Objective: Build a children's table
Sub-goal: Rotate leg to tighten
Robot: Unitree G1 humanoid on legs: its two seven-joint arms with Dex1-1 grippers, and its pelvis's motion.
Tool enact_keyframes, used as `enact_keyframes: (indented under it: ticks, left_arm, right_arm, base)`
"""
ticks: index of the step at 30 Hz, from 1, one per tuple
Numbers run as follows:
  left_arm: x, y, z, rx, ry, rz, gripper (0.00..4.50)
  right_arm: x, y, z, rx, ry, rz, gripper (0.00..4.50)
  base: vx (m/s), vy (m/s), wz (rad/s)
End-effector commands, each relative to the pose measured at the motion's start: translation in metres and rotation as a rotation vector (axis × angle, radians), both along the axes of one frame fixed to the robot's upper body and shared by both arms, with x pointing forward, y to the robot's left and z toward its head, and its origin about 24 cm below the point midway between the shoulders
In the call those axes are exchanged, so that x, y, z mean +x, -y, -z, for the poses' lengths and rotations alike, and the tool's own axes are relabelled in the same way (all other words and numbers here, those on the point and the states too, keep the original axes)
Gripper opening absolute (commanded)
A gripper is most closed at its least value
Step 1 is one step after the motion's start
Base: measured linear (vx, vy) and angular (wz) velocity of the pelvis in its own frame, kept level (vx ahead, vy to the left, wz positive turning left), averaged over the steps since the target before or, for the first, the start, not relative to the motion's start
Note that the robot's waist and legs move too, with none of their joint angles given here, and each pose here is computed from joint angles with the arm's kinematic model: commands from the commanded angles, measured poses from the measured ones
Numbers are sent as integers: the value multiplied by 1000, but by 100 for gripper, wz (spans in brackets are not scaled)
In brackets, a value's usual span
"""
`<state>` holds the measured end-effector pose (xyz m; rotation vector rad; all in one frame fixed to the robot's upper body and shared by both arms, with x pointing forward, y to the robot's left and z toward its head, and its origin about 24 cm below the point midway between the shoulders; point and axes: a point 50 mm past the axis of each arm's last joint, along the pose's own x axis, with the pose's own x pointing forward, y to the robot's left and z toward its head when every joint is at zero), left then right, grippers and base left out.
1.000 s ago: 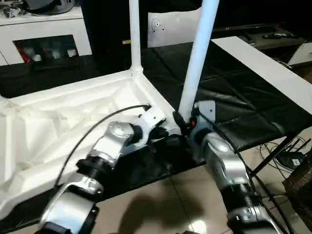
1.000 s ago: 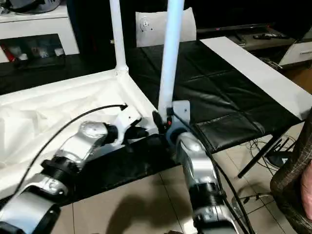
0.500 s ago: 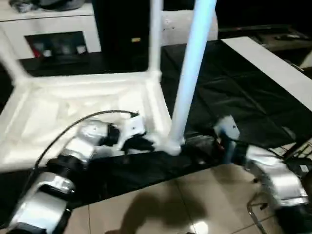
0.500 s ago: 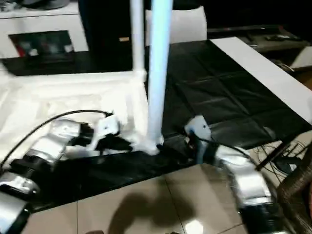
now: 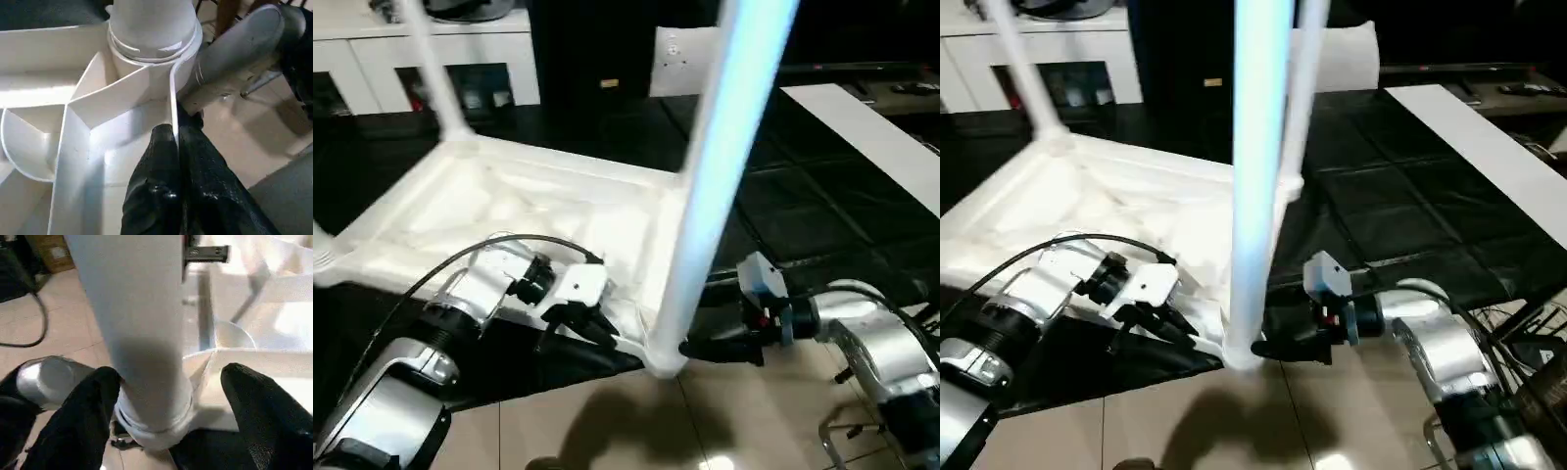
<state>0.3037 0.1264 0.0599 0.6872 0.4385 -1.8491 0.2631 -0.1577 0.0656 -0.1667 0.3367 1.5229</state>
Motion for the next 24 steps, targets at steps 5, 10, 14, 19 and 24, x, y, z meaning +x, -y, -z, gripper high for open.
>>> enact_keyframes:
  ticks: [5, 10, 14, 19, 24]
  left_arm:
    - [-7, 13, 7, 63, -8, 122, 0]
    - [-6, 11, 7, 70, -8, 124, 0]
    - [-6, 10, 8, 73, -11, 119, 0]
    - [-3, 9, 9, 33, -29, 37, 0]
    - [5, 7, 11, -10, -15, -152, 0]
  right_arm:
    - [1, -11, 0, 30, -43, -88, 291]
    - [0, -21, 1, 46, -67, -136, 252]
    - [1, -23, 3, 49, -79, -141, 216]
    - [-1, -22, 4, 77, -101, -99, 203]
    - [-2, -24, 7, 109, -76, 59, 201]
  base:
    - [0, 0, 0]
    - [0, 0, 0]
    - [0, 0, 0]
    - [0, 0, 0]
    - [0, 0, 0]
